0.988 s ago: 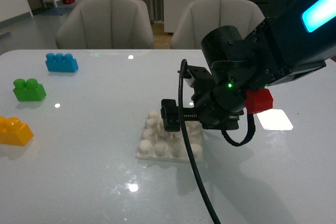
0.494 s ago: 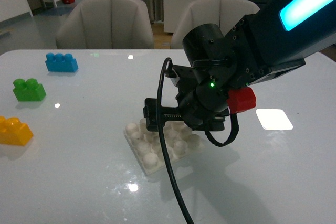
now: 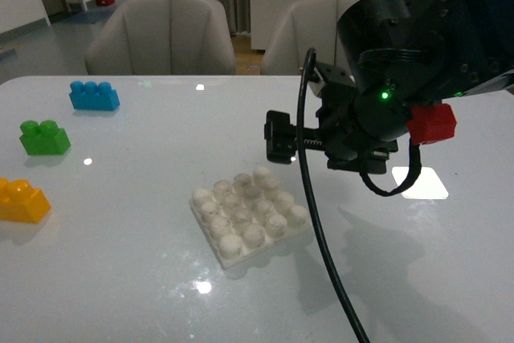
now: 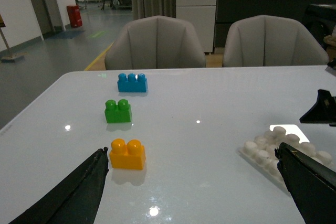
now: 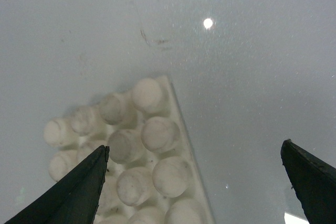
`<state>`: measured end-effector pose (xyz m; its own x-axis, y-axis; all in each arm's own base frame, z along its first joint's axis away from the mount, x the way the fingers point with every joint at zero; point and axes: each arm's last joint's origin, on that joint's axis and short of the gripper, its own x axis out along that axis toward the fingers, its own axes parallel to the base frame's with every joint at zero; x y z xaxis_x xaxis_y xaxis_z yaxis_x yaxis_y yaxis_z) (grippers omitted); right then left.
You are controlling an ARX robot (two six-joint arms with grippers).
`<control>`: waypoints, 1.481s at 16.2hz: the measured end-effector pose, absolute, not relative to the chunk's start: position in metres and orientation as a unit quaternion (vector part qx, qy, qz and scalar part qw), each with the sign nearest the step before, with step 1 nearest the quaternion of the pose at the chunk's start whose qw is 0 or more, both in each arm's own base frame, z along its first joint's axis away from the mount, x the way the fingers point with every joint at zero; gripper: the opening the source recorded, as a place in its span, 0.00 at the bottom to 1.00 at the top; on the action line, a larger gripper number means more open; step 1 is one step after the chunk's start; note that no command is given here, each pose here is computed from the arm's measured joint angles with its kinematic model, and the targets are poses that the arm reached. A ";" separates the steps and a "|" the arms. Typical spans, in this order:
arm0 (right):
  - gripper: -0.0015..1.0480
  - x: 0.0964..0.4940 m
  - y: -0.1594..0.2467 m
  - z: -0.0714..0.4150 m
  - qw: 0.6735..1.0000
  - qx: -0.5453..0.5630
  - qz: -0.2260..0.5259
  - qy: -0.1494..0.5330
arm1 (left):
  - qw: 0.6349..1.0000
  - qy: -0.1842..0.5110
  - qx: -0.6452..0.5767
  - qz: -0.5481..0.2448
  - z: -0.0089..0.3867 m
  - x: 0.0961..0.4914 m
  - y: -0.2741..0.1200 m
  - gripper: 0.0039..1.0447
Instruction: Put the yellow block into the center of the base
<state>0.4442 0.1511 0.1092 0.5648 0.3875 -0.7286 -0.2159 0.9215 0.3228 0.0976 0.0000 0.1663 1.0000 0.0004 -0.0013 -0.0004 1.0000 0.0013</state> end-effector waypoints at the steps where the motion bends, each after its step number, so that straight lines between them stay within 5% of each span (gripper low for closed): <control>1: 0.94 0.444 0.149 0.111 0.881 0.101 0.171 0.430 | 1.000 0.001 0.001 0.000 0.166 0.098 0.000 0.94; 5: 0.94 0.433 0.111 0.147 0.911 0.155 0.122 0.361 | 1.000 0.001 0.001 0.000 0.166 0.098 0.000 0.94; 6: 0.94 0.404 0.050 0.200 0.946 0.195 0.052 0.254 | 1.000 0.001 0.001 0.000 0.166 0.098 0.000 0.94; 7: 0.94 0.327 0.012 0.264 0.968 0.213 0.021 0.134 | 1.000 0.001 0.001 0.000 0.166 0.098 0.000 0.94; 11: 0.92 0.256 0.010 0.287 0.974 0.218 0.005 0.063 | 1.000 0.001 0.001 0.000 0.166 0.098 0.000 0.94; 13: 0.74 0.219 0.012 0.285 0.992 0.126 0.001 -0.009 | 1.000 0.001 0.001 0.000 0.166 0.098 0.000 0.94; 20: 0.07 0.155 0.014 0.218 1.000 0.008 -0.003 0.001 | 1.000 0.001 0.001 0.000 0.166 0.098 0.000 0.94; 24: 0.02 0.141 -0.001 0.200 1.000 0.003 -0.009 0.000 | 1.000 0.001 0.001 0.001 0.166 0.098 0.000 0.94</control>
<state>0.1413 -0.0011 0.2002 0.9998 -0.0179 -0.0010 0.0179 0.9998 0.0059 0.0976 0.0000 0.1663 1.0000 0.0015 -0.0013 -0.0015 1.0000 0.0013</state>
